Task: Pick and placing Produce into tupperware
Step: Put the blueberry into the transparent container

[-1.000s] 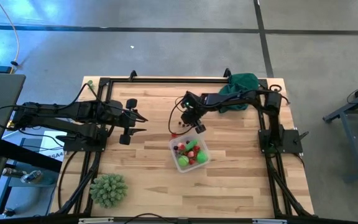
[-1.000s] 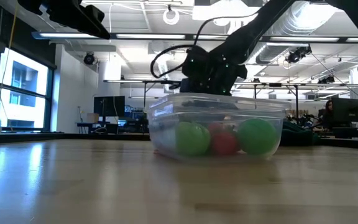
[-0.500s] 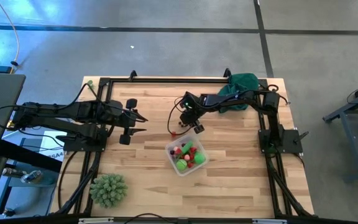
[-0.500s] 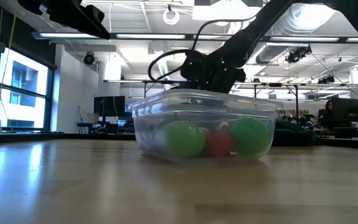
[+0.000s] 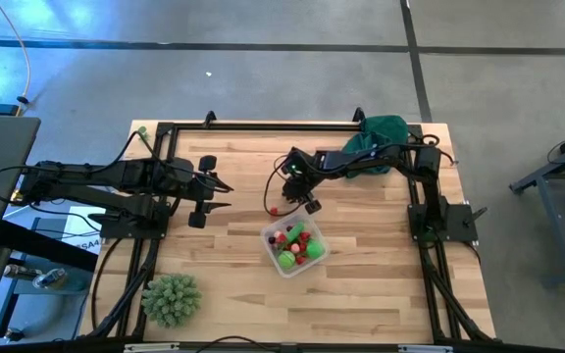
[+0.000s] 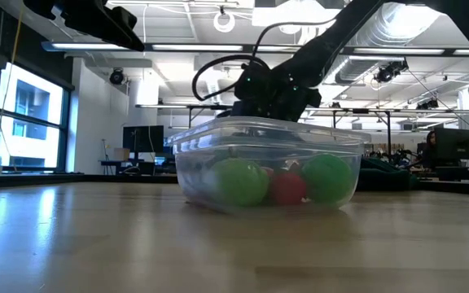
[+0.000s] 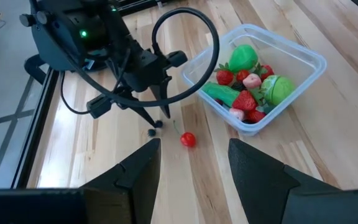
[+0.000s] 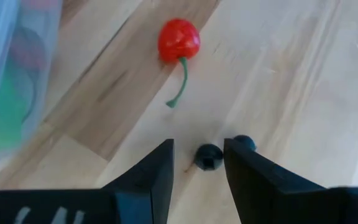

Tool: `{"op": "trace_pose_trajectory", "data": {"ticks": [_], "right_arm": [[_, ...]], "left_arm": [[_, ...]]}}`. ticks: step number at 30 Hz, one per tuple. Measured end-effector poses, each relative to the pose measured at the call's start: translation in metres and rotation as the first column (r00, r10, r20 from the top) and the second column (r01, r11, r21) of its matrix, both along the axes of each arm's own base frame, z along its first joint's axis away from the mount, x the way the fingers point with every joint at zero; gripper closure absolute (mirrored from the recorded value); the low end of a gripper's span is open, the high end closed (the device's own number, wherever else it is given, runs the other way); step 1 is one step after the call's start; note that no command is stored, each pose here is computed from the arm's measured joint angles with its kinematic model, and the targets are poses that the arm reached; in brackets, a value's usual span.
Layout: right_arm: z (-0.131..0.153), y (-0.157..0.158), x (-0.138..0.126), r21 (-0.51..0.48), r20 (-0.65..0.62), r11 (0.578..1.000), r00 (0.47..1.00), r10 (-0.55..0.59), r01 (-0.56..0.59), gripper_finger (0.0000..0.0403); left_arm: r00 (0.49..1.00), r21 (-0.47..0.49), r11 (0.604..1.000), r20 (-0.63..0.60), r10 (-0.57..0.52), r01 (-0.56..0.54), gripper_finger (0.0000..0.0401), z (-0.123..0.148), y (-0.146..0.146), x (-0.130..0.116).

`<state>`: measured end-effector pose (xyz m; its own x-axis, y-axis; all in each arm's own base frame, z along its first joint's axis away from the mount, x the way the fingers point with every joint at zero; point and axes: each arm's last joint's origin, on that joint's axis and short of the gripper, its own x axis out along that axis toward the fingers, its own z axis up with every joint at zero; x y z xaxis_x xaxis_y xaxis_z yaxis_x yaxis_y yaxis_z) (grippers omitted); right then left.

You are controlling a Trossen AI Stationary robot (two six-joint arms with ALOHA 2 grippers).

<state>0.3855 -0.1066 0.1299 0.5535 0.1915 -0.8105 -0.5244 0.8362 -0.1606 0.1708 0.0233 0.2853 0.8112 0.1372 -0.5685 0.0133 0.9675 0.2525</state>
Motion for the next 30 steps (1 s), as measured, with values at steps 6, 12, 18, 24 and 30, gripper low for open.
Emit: {"op": "trace_pose_trajectory", "data": {"ticks": [6,12,18,24,30], "right_arm": [[-0.0047,-0.0004,0.0007,0.008,-0.006,1.0,1.0,0.0,0.0,0.0273],[-0.0076,-0.0007,0.0026,0.027,0.004,1.0,1.0,-0.01,0.01,0.0273],[-0.0076,-0.0009,0.0034,0.023,0.011,1.0,1.0,-0.012,0.011,0.0273],[-0.0079,-0.0006,0.0031,0.025,0.007,1.0,1.0,-0.011,0.011,0.0295],[-0.0084,-0.0003,0.0023,0.033,-0.003,0.999,1.0,-0.012,0.012,0.0317]], "left_arm": [[1.0,0.0,1.0,0.0,0.0,0.0,0.0222,-0.0001,0.0,0.0],[1.0,0.0,1.0,0.0,0.0,0.0,0.0222,-0.0001,0.0,0.0],[1.0,0.0,1.0,0.0,0.0,0.0,0.0222,-0.0001,0.0,0.0],[1.0,0.0,1.0,-0.001,0.0,0.0,0.0222,-0.0001,0.0,0.0],[1.0,0.0,1.0,0.0,0.0,0.0,0.0222,-0.0001,0.0,0.0]]}}
